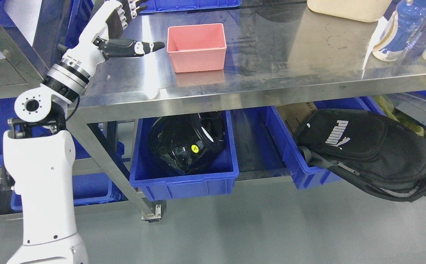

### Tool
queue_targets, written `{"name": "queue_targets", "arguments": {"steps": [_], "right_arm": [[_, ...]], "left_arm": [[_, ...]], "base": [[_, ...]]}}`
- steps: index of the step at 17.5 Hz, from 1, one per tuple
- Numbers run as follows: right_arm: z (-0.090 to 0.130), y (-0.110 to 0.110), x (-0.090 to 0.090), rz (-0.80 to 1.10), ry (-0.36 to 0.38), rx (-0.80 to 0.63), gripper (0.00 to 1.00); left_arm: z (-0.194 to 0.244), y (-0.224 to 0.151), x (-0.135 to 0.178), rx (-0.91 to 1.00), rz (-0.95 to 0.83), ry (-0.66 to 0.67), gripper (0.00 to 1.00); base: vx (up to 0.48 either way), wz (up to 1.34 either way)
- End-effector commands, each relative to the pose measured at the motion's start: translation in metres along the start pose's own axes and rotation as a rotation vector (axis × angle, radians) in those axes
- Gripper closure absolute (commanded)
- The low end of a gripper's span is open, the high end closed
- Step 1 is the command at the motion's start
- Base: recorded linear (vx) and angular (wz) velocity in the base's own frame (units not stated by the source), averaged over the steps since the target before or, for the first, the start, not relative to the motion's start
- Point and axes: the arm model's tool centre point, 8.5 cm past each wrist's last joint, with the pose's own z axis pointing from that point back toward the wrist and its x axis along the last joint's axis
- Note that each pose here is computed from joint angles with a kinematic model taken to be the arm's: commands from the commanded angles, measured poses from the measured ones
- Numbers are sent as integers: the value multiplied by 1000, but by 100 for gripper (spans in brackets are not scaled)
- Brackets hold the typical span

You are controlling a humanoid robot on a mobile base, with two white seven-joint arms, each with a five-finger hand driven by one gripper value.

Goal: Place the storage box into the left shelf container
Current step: 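Reach the left hand forward toward the pink box on the shelf, then hook the left hand fingers over the pink box's rim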

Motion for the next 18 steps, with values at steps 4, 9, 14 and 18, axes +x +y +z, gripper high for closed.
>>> {"name": "queue_targets", "arguments": {"steps": [4,9,14,18], "right_arm": [[0,-12,2,-1,-12,-17,0],[0,-12,2,-1,-12,-17,0],[0,-12,2,-1,-12,-17,0],[0,-12,2,-1,-12,-17,0]], "left_arm": [[-52,7,-6,-356,-275,335,0],[-104,-22,1,-513,-295,424,1],[-107,-48,-27,-612,-348,558,1],[-106,-62,-38,-626,-343,574,0]], "base": [[0,0],[0,0],[0,0],[0,0]]}}
